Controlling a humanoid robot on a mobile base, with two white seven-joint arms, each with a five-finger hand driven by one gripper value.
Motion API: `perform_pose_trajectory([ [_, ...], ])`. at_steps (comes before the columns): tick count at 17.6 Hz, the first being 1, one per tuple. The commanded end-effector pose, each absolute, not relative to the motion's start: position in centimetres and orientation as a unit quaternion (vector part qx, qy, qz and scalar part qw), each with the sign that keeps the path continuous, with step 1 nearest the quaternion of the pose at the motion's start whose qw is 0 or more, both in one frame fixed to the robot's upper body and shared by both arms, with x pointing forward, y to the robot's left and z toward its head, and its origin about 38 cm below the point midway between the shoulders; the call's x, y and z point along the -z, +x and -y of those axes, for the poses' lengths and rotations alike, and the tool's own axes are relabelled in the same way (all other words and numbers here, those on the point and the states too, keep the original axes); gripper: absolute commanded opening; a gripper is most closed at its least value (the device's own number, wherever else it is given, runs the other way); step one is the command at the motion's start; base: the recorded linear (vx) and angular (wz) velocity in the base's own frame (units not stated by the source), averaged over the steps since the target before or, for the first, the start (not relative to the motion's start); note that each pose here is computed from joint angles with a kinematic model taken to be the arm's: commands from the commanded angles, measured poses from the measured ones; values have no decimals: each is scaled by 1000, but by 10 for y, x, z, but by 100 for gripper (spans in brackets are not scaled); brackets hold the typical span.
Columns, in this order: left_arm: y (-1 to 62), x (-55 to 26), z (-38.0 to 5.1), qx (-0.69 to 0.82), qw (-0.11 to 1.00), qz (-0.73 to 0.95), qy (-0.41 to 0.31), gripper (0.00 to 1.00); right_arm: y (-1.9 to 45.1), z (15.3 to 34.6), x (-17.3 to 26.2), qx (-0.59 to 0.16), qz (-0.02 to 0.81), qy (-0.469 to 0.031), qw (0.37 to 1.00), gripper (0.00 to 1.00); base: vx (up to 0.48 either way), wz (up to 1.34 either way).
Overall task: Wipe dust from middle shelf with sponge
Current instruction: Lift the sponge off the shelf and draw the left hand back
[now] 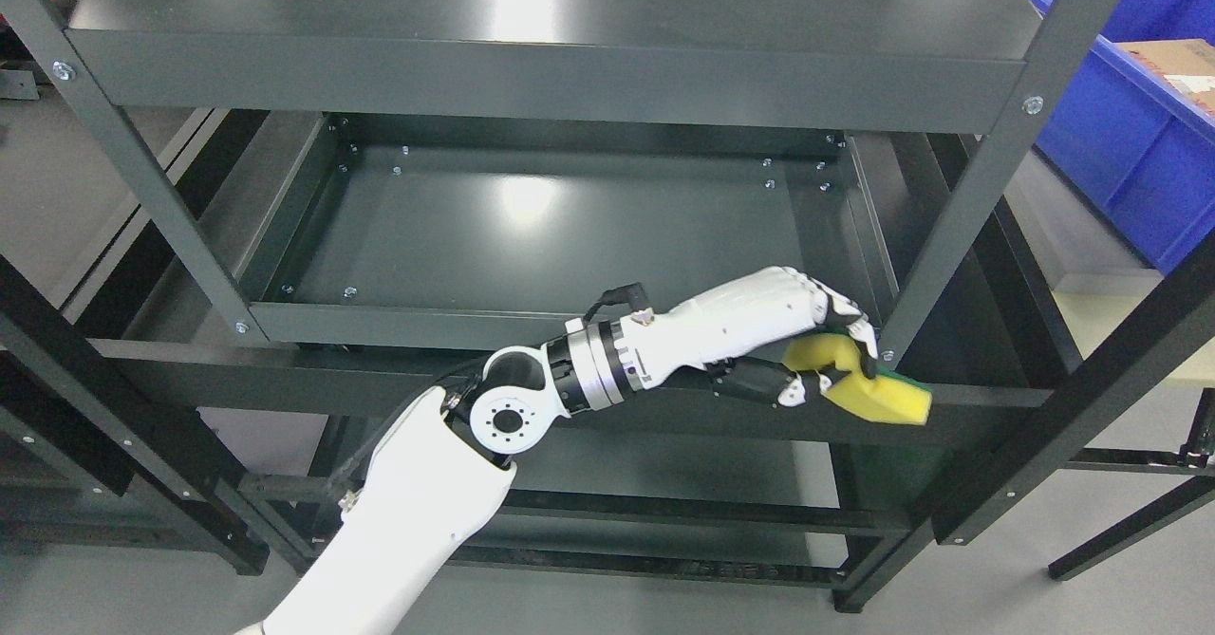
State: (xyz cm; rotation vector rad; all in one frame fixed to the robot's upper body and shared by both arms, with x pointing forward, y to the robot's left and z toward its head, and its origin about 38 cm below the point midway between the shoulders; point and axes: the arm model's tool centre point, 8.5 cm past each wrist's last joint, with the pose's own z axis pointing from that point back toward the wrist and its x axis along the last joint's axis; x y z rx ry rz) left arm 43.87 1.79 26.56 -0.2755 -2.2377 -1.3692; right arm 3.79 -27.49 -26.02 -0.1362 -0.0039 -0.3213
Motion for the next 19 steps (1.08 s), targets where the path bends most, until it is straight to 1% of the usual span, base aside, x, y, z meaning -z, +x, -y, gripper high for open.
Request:
perform_pose_trajectory([
  [1, 475, -236, -154, 221, 431, 873, -50, 0, 43, 287, 259, 160, 10, -76, 984, 100, 0, 0],
  [4, 475, -229, -192, 88, 492, 866, -4, 0, 43, 287, 259, 160, 10, -76, 984, 100, 0, 0],
  [5, 469, -225, -199, 55, 504, 862, 5, 0, 43, 287, 259, 160, 10, -76, 984, 100, 0, 0],
  [9, 432, -215, -201, 14, 497, 867, -25, 0, 43, 287, 259, 160, 10, -76, 984, 100, 0, 0],
  [13, 405, -196, -212, -27, 470, 882, -21, 0, 43, 287, 259, 160, 10, -76, 984, 100, 0, 0],
  [17, 401, -186, -252, -104, 477, 872, -31, 0, 43, 287, 259, 160, 10, -76, 984, 100, 0, 0],
  [19, 399, -186, -268, -119, 474, 872, -15, 0, 43, 287, 259, 160, 10, -76, 984, 100, 0, 0],
])
